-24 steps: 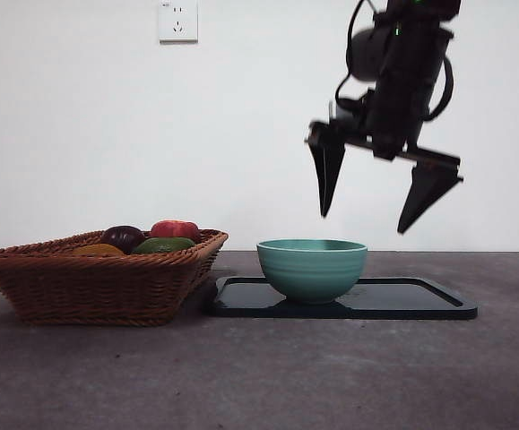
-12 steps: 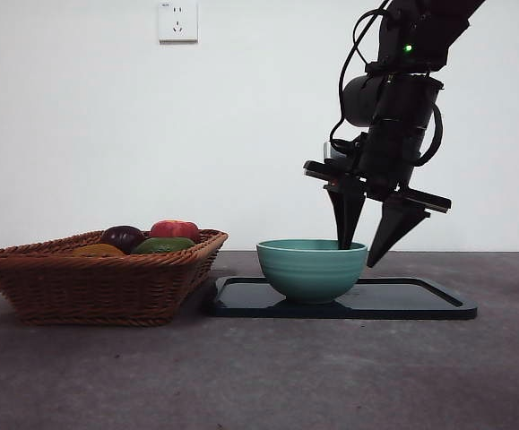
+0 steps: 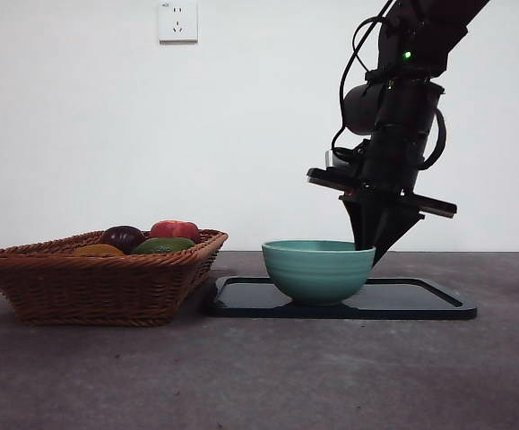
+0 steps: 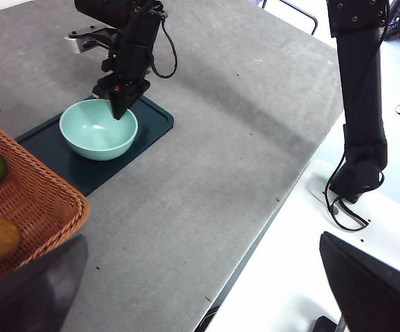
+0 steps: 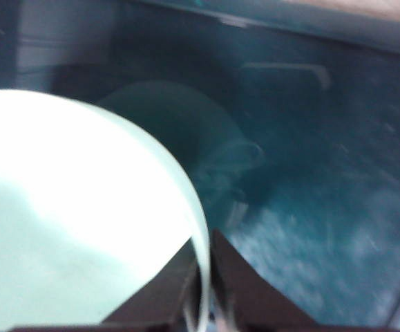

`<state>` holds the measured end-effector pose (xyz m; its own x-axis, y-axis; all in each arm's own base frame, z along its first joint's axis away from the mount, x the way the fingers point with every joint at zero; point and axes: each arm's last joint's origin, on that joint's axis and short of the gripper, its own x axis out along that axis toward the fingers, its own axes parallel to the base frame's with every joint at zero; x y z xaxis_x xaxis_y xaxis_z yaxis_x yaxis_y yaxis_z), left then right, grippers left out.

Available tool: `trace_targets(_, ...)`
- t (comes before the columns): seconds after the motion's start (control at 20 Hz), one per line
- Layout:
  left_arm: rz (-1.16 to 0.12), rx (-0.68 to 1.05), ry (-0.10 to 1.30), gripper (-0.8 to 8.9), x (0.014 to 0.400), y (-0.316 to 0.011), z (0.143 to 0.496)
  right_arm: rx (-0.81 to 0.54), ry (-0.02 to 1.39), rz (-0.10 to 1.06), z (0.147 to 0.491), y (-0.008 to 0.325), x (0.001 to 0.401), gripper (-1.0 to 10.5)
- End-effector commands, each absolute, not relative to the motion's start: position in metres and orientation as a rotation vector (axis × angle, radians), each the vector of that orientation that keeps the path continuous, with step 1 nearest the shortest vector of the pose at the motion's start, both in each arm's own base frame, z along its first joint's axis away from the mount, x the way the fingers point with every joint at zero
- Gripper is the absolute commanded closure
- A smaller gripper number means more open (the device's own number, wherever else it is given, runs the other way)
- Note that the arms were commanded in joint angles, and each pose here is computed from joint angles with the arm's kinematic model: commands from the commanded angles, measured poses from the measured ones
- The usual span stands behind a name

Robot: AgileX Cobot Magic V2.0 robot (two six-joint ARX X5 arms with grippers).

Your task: Pick up the wifruite, put it on the bowl, pick up the plate, put it on desk

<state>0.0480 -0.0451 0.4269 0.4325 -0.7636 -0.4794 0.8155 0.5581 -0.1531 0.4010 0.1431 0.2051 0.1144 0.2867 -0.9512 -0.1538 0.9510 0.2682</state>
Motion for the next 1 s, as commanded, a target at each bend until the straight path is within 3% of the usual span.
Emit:
trace_targets(0.05,-1.002,0.121,0.51,2.2,0.047,-0.045,0.431,0.096,1.371,0.349,0.229,0.143,0.397,9.4)
trace_targets(0.3,-1.002,0.121,0.51,2.2,0.047,-0.045,0.431,0.003,1.323,0.396,0.288,0.14,0.357,9.4)
trace_targets(0.45,-1.002,0.121,0.509,2.2,0.047,-0.045,0.431,-0.027,1.304,0.435,0.304,0.138,0.324,9.4)
trace_targets(0.75,-1.003,0.121,0.509,2.2,0.048,-0.045,0.431,-0.074,1.313,0.509,0.28,0.143,0.252,9.4)
trace_targets(1.0,-1.002,0.118,0.51,2.2,0.048,-0.046,0.431,-0.068,1.359,0.517,0.238,0.156,0.23,9.4)
